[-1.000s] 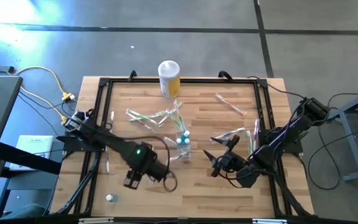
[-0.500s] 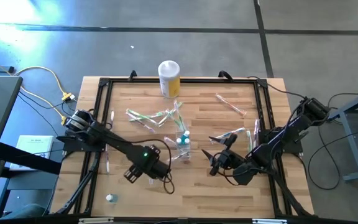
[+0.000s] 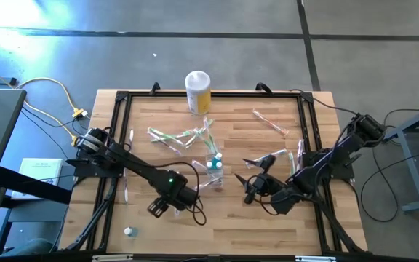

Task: Pick & Place toothbrushing station
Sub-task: Put the purple toothbrush into the transparent organizer

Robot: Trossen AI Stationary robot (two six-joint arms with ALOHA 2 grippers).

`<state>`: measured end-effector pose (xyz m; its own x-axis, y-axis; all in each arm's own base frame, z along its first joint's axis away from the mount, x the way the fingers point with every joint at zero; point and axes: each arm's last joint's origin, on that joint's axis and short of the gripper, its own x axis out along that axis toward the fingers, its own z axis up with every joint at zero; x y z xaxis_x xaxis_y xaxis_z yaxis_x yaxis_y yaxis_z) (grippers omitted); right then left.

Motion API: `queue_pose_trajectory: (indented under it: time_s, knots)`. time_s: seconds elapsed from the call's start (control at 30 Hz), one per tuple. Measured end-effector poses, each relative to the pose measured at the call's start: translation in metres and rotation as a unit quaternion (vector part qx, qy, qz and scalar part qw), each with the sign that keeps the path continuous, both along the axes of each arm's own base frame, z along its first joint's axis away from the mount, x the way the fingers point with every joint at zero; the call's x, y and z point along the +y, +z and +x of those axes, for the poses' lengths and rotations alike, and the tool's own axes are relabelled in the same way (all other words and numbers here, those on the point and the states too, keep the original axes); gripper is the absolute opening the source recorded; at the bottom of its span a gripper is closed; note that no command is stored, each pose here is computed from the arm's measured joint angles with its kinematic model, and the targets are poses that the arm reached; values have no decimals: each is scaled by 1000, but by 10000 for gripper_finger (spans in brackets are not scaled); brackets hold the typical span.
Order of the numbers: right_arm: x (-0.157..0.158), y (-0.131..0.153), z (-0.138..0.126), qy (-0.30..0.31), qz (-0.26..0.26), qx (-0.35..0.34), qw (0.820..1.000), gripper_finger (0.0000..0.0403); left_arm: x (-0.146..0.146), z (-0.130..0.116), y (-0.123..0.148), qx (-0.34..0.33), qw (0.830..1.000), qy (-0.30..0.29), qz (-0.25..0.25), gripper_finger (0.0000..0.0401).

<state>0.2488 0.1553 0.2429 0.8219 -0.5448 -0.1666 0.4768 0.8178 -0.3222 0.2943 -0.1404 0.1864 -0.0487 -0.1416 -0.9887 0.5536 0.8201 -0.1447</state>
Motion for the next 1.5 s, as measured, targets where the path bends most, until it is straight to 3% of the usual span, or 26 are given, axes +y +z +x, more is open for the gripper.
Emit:
queue_pose_trajectory:
  time_s: [0.13,0.43,0.73,1.13,1.3,1.5]
  knots:
    - [-6,-1,5,10,12,7,1000,275,-2,0,0,-2,1000,6,-2,223]
    - [-17,-2,14,38,55,13,998,275,-10,-3,1,-59,984,-146,81,223]
    - [-20,-3,16,41,61,16,997,275,-7,4,-6,-98,963,-240,79,223]
    - [-18,-4,16,63,69,25,995,275,21,3,-35,-89,974,-209,11,216]
    - [-18,-4,16,63,69,25,995,275,23,-3,-45,-84,979,-186,5,159]
    - [-18,-4,16,63,69,25,995,275,24,-3,-46,-79,981,-177,6,27]
